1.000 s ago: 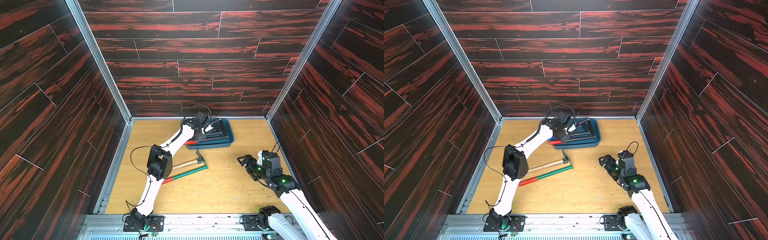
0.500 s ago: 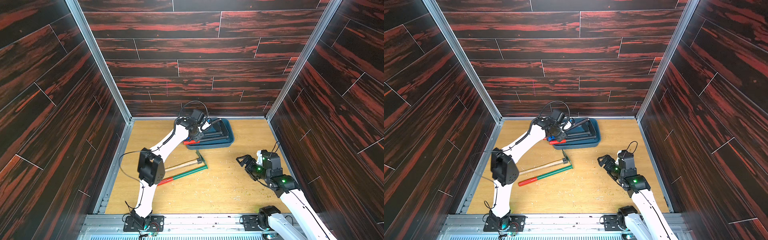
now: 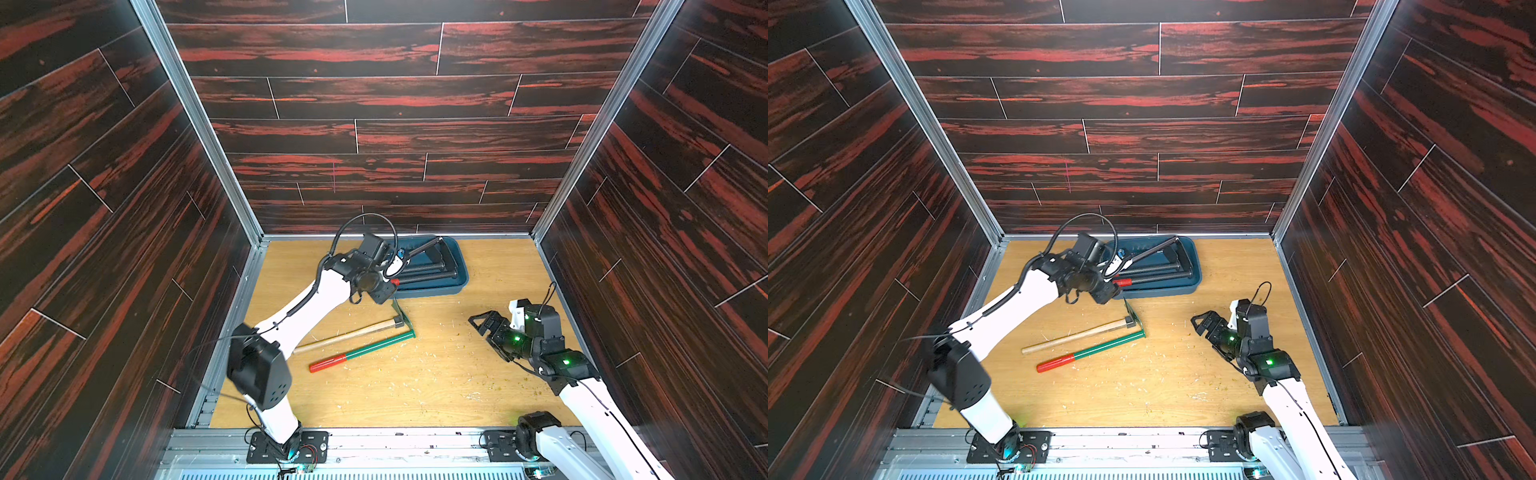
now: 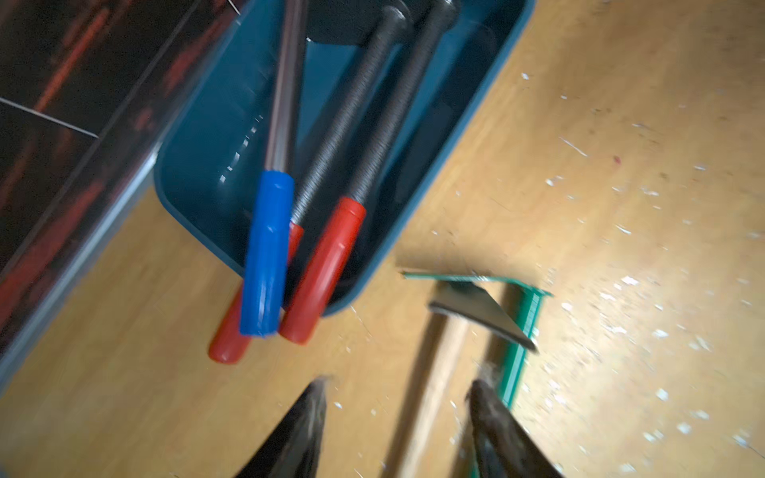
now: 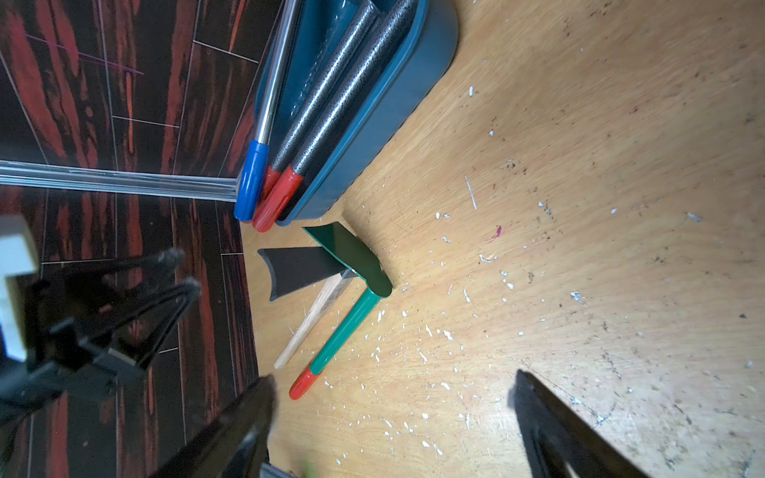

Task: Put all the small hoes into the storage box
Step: Place the hoe in the storage box.

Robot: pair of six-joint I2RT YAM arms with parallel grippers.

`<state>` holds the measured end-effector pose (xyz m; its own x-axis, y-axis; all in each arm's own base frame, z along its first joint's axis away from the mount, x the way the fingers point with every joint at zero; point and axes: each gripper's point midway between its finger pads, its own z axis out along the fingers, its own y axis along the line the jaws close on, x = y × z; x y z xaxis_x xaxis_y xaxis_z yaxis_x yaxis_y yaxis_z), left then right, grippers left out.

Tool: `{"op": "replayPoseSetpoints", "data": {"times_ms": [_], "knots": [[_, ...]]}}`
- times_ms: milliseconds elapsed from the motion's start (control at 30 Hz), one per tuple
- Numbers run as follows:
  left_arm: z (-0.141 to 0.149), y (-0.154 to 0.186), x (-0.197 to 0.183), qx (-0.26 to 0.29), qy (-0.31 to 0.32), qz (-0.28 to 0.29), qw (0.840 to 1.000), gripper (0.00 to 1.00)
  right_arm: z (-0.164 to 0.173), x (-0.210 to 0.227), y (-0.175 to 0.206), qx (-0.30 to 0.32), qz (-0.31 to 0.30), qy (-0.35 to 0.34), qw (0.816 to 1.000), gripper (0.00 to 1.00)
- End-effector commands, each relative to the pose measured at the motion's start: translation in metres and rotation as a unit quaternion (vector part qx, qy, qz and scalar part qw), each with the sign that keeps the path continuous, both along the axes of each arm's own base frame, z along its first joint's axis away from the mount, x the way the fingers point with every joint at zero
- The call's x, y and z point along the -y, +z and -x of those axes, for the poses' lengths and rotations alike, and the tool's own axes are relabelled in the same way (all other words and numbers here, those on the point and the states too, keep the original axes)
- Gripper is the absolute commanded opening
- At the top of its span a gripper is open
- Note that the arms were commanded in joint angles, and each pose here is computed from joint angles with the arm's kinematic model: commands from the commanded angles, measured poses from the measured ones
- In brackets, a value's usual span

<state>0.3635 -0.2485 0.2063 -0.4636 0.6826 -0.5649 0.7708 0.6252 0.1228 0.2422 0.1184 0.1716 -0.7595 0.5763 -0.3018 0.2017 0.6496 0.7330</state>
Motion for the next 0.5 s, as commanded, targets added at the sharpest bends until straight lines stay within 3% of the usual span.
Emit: {"op": "replayPoseSetpoints", "data": {"times_ms": [0, 467], "knots": [[0.029, 0.003, -0.006, -0.035, -0.004, 0.018, 0.999, 0.59, 0.002, -0.002, -0.005, -0.003, 0.000, 0.013, 1.000, 0.93], [0.095, -0.042, -0.027, -0.099, 0.022, 0.051, 0.993, 0.59, 0.005, -0.006, -0.003, -0.004, -0.009, 0.023, 1.000, 0.93]]}}
